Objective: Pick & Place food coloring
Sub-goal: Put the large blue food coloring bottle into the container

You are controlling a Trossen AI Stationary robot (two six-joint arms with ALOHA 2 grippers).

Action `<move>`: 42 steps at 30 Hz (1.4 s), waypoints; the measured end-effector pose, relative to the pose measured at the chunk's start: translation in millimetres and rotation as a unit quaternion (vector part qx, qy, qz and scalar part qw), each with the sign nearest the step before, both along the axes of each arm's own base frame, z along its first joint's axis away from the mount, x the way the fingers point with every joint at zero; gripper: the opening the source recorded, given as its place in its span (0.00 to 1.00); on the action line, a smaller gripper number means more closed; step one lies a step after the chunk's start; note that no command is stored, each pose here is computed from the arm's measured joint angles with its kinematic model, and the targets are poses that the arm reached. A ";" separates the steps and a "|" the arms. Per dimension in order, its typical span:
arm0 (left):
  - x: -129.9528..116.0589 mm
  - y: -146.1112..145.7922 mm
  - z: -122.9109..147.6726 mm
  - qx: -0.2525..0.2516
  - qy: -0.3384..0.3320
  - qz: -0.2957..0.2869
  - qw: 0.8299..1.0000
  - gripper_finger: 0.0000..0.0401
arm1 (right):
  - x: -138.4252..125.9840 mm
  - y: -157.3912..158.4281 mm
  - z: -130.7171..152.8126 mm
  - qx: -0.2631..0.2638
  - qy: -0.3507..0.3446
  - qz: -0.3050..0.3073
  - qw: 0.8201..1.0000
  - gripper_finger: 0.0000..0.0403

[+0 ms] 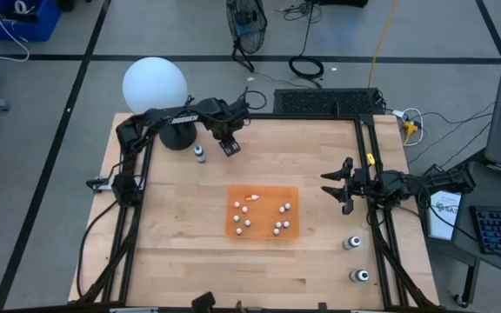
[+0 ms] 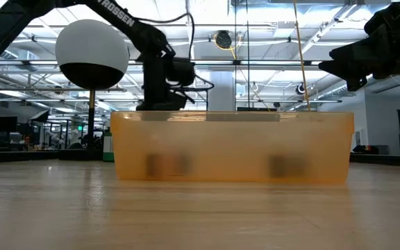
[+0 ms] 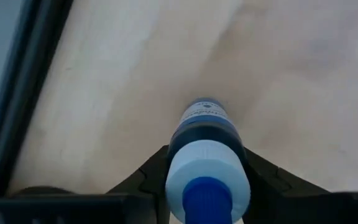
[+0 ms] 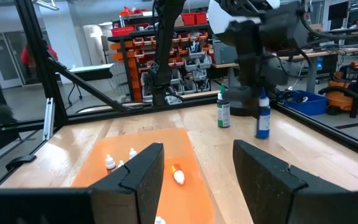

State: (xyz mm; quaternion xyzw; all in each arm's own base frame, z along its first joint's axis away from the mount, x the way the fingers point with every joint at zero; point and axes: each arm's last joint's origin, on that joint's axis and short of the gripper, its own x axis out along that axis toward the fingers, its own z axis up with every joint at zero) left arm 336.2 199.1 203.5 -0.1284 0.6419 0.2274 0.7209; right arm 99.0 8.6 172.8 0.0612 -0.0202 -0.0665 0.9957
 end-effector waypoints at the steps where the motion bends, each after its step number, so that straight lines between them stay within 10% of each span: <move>1: 2.9 -7.4 9.2 0.005 -0.004 -0.009 1.000 0.33 | 0.0 0.0 0.0 0.000 0.000 0.000 1.000 0.45; 13: 56.2 -180.8 126.7 0.078 -0.102 -0.220 0.967 0.33 | 0.0 0.0 0.0 0.000 0.000 0.000 1.000 0.45; 20: 81.8 -241.8 96.3 0.066 -0.076 -0.298 0.949 0.33 | 0.0 0.0 0.0 0.000 0.000 0.000 1.000 0.45; 32: 112.7 -245.9 10.2 0.003 0.014 -0.282 0.959 0.33 | 0.0 0.0 0.0 0.000 0.000 0.000 1.000 0.45; 42: 114.5 -243.4 -7.1 -0.010 0.023 -0.267 0.963 0.33 | 0.0 0.0 0.0 0.000 0.000 0.000 1.000 0.45</move>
